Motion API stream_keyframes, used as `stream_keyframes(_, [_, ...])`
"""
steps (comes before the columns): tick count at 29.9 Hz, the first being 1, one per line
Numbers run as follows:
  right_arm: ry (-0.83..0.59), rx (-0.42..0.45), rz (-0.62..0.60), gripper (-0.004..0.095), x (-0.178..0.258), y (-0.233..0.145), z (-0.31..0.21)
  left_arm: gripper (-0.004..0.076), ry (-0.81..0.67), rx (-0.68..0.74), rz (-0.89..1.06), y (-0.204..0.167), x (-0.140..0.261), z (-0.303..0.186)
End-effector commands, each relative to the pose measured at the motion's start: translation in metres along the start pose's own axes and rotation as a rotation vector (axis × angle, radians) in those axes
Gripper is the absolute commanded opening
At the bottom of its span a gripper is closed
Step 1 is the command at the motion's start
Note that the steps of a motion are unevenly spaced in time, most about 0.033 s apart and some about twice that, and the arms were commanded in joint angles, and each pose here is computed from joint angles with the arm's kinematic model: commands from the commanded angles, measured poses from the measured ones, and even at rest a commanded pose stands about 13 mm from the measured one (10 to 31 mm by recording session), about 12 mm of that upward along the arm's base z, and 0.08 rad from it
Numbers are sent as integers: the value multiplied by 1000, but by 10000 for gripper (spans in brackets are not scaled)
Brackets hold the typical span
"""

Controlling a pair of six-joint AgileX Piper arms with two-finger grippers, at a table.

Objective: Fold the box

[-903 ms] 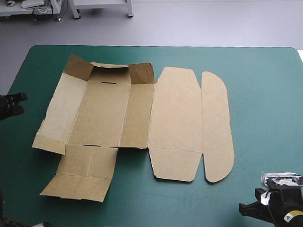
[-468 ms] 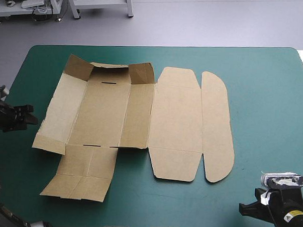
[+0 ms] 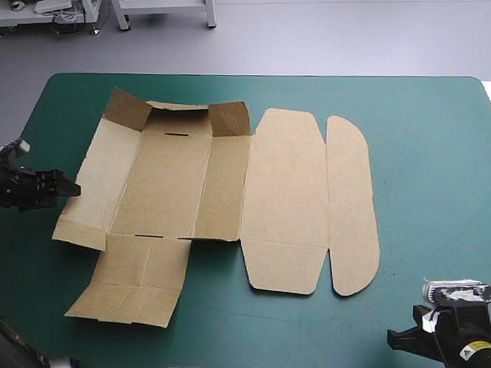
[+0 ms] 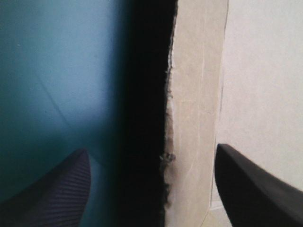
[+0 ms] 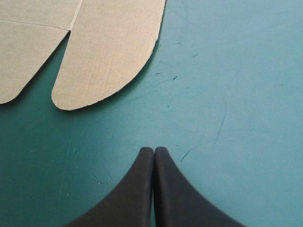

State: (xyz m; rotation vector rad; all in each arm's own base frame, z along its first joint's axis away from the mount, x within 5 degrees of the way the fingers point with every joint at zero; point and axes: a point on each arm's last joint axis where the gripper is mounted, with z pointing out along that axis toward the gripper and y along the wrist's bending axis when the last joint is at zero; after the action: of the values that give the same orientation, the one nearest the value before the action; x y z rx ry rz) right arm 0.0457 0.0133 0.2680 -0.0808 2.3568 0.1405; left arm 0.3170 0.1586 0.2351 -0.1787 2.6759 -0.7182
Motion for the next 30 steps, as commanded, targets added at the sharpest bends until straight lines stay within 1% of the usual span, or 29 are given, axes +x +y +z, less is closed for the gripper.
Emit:
stream_keyframes(1, [-65,0,-1,-18,-10,1,-5,526,-5,76,53,-21,-8,1])
stream_keyframes(6, [-65,0,-1,-18,-10,1,-5,526,92,134,111,-41,-11,34])
stream_keyframes(9, [-65,0,-1,-18,-10,1,-5,524,129,146,151,-55,-12,44])
stream_keyframes(13, [-65,0,-1,-18,-10,1,-5,475,145,157,197,-65,-12,51])
stream_keyframes(16, [-65,0,-1,-18,-10,1,-5,396,143,154,205,-68,-13,53])
stream_keyframes(18, [-65,0,-1,-18,-10,1,-5,323,146,154,211,-68,-13,53])
stream_keyframes(22, [-65,-2,0,-18,-10,1,-5,141,155,154,216,-68,-12,53])
stream_keyframes(23, [-66,-3,0,-18,-10,1,-5,77,157,153,216,-68,-12,53])
stream_keyframes(25, [-66,-3,0,-18,-10,1,-5,-6,162,147,220,-67,-11,53])
stream_keyframes(30, [-66,-3,0,-18,-10,1,-5,-9,176,130,250,-68,-12,49])
